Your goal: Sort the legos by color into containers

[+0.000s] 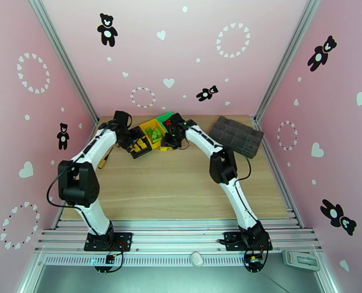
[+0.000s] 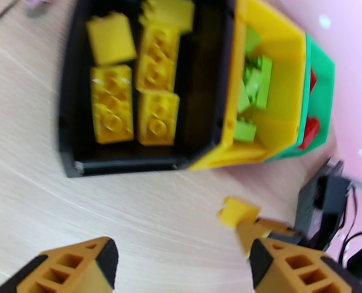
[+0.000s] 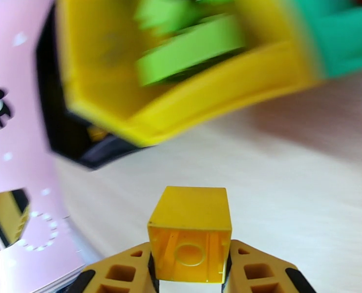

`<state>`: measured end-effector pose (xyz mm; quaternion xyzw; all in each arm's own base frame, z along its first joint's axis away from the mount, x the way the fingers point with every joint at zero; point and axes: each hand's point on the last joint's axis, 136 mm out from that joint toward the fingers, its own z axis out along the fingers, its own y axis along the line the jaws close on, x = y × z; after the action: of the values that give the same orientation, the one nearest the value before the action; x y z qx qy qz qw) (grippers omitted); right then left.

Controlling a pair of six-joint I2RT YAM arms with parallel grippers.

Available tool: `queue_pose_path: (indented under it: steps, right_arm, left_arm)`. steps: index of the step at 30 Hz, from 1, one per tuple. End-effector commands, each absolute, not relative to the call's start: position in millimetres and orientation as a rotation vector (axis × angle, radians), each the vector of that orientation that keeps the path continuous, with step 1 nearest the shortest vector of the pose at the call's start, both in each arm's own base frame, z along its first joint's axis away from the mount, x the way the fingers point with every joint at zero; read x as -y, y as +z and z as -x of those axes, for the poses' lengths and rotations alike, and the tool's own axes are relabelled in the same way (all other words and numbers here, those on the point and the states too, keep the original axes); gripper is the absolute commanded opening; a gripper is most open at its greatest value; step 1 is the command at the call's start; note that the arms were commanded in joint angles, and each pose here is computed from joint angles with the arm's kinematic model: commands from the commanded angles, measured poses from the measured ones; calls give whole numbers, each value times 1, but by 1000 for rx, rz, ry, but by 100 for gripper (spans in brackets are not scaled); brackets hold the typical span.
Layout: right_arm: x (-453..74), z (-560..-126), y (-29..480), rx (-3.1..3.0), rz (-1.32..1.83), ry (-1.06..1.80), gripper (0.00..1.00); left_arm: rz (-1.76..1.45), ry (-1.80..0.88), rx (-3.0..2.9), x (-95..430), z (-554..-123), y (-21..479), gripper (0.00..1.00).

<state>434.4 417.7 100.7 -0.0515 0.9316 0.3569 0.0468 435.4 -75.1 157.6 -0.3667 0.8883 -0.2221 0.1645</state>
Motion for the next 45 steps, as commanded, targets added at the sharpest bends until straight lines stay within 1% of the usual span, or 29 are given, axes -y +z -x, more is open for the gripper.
queue_pose_path:
  steps: [1,6,10,12,14,17,20,24,28,31,34,36,41,45]
  right_arm:
    - [-450,-436,135,-2738,129,1334,25]
    - [-484,-441,141,-2658,105,1485,25]
    - [-511,-458,154,-2553,2,1631,27]
    - [-524,-467,161,-2487,-38,1697,33]
    - [-536,-475,167,-2424,-75,1765,49]
    - [-540,-477,167,-2399,-84,1788,59]
    - [-537,-475,171,-2402,-34,1758,65]
    - [-534,-466,183,-2399,70,1729,69]
    - [-519,-454,201,-2417,198,1612,76]
    - [-500,-446,211,-2436,302,1470,81]
    - [-473,-439,213,-2477,366,1292,86]
    - [-451,-436,209,-2514,393,1162,89]
    - [-382,-429,192,-2610,436,802,94]
    - [-324,-425,191,-2624,420,585,97]
  left_arm:
    - [1113,-615,-2466,53,-429,163,77]
    - [1168,-618,-2442,39,-417,160,77]
    - [1182,-613,-2431,36,-407,162,77]
    - [1188,-613,-2423,35,-404,164,77]
    - [1197,-609,-2412,32,-400,168,77]
    - [1210,-606,-2387,25,-394,175,77]
    - [1220,-602,-2367,19,-388,180,78]
    - [1216,-592,-2365,16,-384,180,78]
    - [1173,-582,-2378,16,-382,182,79]
    - [1101,-541,-2401,14,-381,188,79]
    - [1012,-478,-2414,10,-378,198,83]
    - [957,-453,-2416,10,-376,205,98]
    - [792,-353,-2407,16,-371,224,98]
    - [719,-218,-2314,9,-366,248,96]
